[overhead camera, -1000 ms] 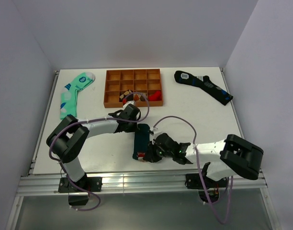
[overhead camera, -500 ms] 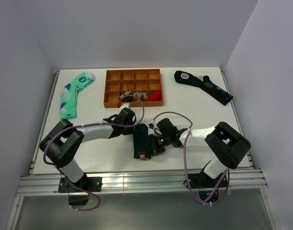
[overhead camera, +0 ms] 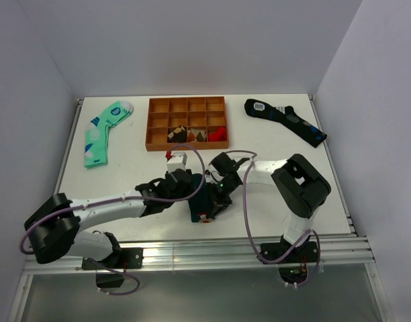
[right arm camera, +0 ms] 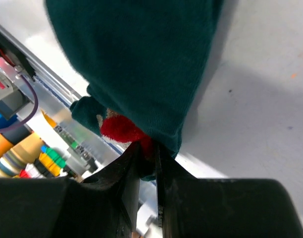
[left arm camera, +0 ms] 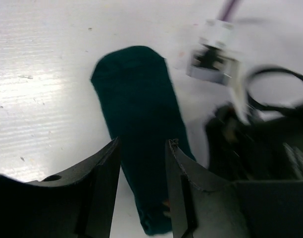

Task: Roll the socks
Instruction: Roll the sock at the center of the board.

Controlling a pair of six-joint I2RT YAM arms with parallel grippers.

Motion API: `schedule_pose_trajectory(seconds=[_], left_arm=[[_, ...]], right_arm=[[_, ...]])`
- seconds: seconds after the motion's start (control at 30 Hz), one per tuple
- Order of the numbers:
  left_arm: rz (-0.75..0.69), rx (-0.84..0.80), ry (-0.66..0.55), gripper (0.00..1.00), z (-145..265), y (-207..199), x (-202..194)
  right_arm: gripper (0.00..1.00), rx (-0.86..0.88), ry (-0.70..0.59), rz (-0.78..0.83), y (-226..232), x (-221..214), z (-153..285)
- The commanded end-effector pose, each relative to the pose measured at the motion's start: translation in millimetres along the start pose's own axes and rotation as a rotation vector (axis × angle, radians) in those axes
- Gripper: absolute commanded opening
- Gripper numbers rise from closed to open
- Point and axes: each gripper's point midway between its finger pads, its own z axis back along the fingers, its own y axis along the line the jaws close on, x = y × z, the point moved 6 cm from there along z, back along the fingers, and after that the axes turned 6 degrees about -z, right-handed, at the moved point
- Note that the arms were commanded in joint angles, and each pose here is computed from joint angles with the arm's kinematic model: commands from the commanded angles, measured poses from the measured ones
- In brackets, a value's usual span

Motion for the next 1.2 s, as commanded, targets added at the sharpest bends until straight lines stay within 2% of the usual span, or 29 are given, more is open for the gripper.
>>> schedule_pose_trajectory(seconds=[0.0, 0.13, 0.27, 0.43, 0.47, 0.5, 0.73, 0.97, 1.17], left_arm=[[-0.035, 0.019, -0.125, 0.46, 27, -5, 7], [-0.144, -0.005, -0.162, 0.44, 52, -21, -13], [-0.226, 0.041, -0.191, 0.45, 59, -23, -33], [-0.332, 0.011, -0.163, 0.49, 58, -34, -56], [-0.347, 0.001, -0.168, 0.58, 59, -39, -56], [-0.376, 0.0, -0.167, 0.59, 58, -42, -58], [-0.642, -0.093, -0.13, 0.54, 66, -64, -80], [-0.767, -0.222, -0.108, 0.55, 71, -82, -86], [-0.894, -0.215, -0.036, 0.55, 62, -85, -96]], right_arm=[[0.0, -0.14, 0.065, -0.037, -17, -1, 4], [0.0, -0.174, 0.118, -0.066, -19, 1, 2], [0.0, -0.225, 0.158, -0.065, -23, 3, 1], [0.0, -0.262, 0.192, -0.091, -24, 6, 2], [0.0, -0.266, 0.195, -0.092, -24, 7, 1], [0.0, -0.277, 0.21, -0.103, -25, 7, 0], [0.0, -0.307, 0.236, -0.099, -29, 8, -1], [0.0, -0.321, 0.253, -0.101, -33, 9, -4], [0.0, -0.317, 0.256, -0.093, -34, 9, -5]])
